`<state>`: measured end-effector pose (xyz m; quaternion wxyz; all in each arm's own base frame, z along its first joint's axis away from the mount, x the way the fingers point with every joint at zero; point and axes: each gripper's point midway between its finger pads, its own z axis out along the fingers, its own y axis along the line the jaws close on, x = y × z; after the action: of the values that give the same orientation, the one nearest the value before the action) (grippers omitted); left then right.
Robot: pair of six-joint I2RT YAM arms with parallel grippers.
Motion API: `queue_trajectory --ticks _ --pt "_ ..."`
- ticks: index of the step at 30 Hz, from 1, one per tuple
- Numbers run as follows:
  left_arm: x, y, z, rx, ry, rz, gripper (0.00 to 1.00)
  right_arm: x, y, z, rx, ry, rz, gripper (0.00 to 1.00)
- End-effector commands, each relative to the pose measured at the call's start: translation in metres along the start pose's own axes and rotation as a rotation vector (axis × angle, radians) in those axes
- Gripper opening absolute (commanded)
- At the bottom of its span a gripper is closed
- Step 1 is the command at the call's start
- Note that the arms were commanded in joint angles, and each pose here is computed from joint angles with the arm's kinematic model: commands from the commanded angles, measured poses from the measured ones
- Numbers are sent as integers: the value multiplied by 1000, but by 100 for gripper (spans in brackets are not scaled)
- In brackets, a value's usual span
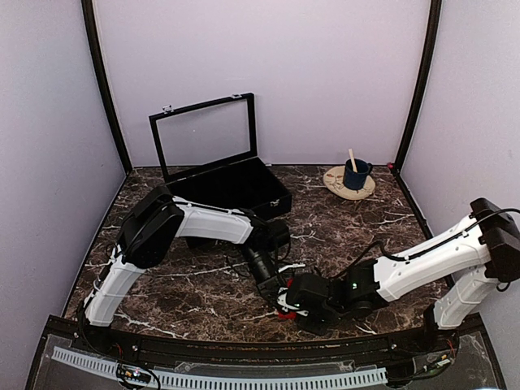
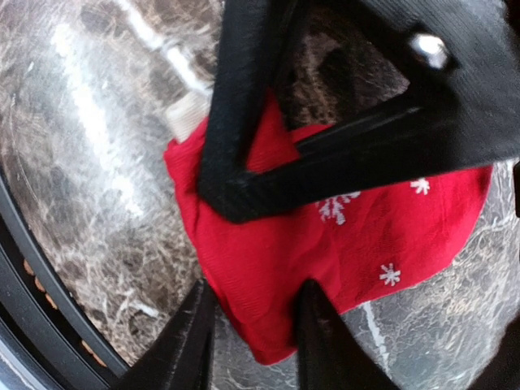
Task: Roll the socks
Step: Roll the sock at the center of the board.
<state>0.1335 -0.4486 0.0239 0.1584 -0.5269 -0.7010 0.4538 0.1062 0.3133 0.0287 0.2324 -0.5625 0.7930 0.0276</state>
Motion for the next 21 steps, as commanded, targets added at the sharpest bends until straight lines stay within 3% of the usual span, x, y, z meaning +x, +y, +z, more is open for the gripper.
queue_trajectory --ticks 1,6,11,21 --pt "13 17 4 -48 48 -43 0 -12 1 1 -2 -27 6 28" --pt "13 19 3 -62 49 -43 3 -12 4 -1 -22 -19 15 13" --pt "14 25 0 -114 58 -52 16 -9 6 -1 -42 -3 30 5" --pt "12 27 -17 -160 -37 -85 32 2 7 7 -62 48 95 0"
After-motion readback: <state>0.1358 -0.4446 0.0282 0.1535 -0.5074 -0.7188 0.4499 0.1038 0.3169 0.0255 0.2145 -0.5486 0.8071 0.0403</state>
